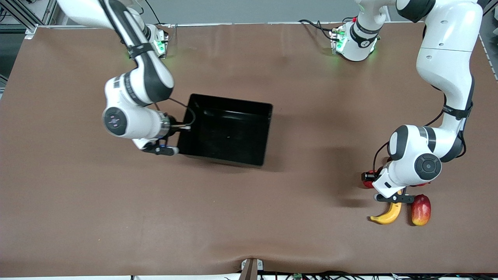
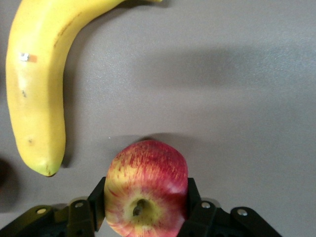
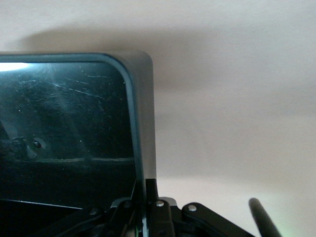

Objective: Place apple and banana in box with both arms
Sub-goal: 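Slide the box with the right gripper while the left gripper lifts the apple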

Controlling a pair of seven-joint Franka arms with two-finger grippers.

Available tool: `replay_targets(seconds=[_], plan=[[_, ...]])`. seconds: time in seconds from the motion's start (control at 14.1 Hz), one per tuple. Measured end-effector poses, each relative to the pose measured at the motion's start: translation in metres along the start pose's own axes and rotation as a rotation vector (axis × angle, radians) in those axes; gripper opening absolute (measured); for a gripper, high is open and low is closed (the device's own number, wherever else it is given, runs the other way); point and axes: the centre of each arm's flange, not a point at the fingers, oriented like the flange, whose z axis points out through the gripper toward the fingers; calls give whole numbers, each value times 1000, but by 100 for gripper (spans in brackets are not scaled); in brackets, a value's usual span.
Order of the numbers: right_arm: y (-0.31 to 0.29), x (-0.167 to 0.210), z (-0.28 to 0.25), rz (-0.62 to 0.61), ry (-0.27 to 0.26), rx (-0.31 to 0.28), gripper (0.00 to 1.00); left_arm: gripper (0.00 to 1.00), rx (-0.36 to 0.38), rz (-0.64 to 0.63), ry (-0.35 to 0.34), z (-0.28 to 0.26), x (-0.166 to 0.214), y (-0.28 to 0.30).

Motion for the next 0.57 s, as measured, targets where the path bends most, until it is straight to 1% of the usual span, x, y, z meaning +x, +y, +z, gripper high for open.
replay_targets(seconds=[0.14,0.36,0.57], plan=[[-17,1,10,-20,12,-2,5,64,3,0,-5,-9,-1,0],[-45,5,39,-58,59,-1,5,64,8,0,-1,-27,-3,-1],[-81,4,75,-88,70,-16,5,64,6,16,26,-63,-5,11]])
